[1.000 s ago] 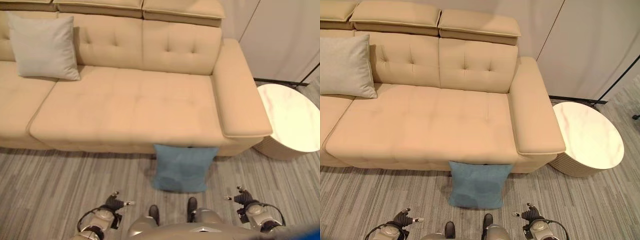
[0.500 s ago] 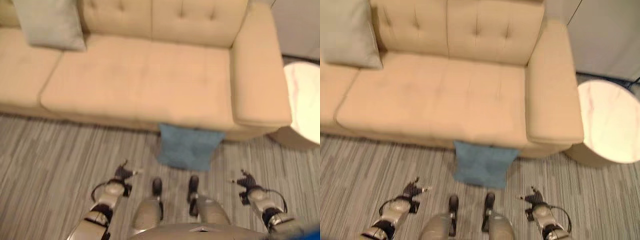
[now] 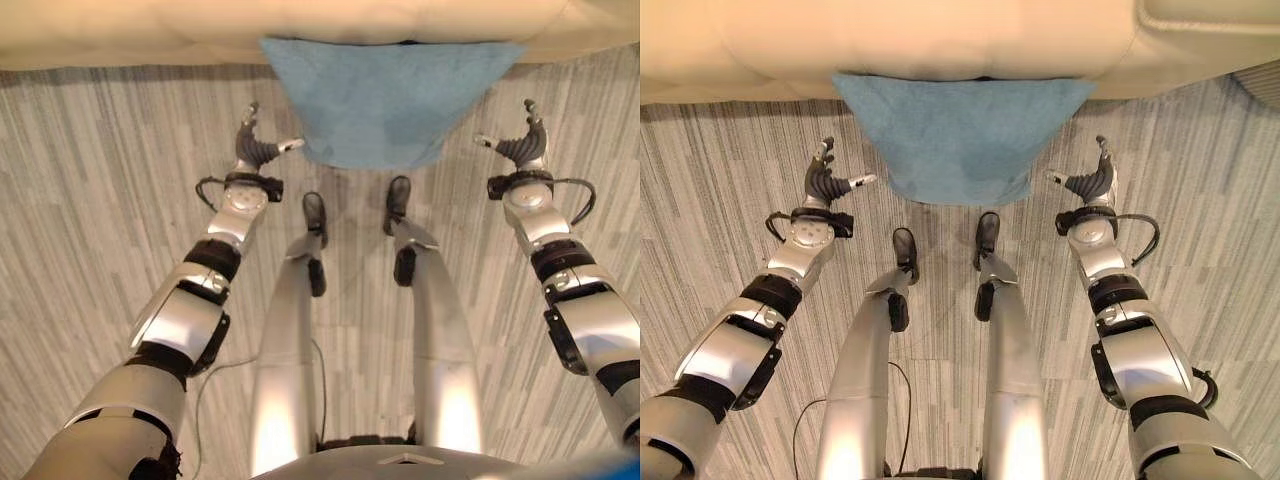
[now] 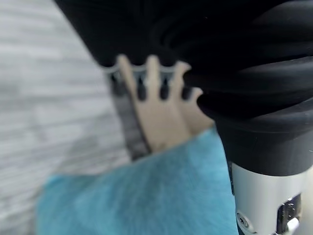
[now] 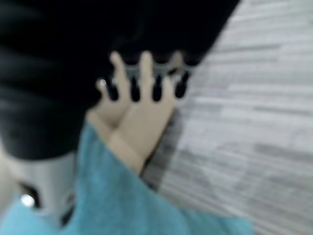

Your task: Pick up all the scattered cushions and arrange them neatly on the sofa.

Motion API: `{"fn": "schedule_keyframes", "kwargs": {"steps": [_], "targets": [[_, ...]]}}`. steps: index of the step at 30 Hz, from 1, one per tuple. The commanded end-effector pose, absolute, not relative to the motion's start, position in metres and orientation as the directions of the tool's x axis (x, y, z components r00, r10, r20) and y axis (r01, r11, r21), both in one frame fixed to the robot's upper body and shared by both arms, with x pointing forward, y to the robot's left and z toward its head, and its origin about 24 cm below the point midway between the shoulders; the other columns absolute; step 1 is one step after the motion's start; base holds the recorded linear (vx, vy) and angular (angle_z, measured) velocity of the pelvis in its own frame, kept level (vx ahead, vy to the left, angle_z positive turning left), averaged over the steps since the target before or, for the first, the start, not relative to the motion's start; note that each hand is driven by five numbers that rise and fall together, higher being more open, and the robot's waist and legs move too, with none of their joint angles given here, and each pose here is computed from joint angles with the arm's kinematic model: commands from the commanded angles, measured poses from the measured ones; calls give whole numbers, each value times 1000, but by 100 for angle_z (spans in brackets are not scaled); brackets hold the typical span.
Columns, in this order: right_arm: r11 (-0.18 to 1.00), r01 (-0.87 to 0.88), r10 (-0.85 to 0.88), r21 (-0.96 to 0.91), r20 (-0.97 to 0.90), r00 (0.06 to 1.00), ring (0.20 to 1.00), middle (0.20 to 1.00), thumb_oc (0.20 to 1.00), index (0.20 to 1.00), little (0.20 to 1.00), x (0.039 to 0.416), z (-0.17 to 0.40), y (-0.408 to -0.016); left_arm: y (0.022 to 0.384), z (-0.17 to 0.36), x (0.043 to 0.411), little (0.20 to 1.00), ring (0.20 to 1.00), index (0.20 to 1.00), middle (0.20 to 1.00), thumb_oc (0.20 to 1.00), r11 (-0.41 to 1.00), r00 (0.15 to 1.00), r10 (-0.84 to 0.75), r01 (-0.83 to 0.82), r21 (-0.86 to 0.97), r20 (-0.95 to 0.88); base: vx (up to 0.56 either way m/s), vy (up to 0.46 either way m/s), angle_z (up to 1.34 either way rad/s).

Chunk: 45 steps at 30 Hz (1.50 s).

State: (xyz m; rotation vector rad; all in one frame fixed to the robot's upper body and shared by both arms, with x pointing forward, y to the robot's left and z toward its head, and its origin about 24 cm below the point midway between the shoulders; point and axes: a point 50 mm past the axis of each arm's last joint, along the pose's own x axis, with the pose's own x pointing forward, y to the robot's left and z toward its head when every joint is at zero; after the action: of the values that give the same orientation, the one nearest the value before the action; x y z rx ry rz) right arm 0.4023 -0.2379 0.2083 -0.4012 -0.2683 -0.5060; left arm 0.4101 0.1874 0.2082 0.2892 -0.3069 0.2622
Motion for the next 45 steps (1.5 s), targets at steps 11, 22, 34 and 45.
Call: {"fn": "schedule_keyframes", "kwargs": {"steps": [11,22,34,45], "targets": [[853,483,-356,-199,453,817,1000,1000,1000,1000,1000,396,223,-223,192,220,403,1000,1000,1000,1000,1000,951,881,257,-304,59,396,48,-15,-1],[911,361,-194,-199,566,801,1000,1000,1000,1000,1000,403,277,-175,151,269,408,1000,1000,1000,1000,1000,969,851,140,-222,105,506,35,-20,-4],[975,151,-32,-165,564,825,1000,1000,1000,1000,1000,405,288,-92,104,281,408,1000,1000,1000,1000,1000,995,860,90,-103,-2,503,2,-8,-2],[999,12,12,-34,636,771,200,200,200,200,200,390,304,-65,85,292,395,200,200,200,200,200,976,828,85,42,-213,555,1,2,1]]}}
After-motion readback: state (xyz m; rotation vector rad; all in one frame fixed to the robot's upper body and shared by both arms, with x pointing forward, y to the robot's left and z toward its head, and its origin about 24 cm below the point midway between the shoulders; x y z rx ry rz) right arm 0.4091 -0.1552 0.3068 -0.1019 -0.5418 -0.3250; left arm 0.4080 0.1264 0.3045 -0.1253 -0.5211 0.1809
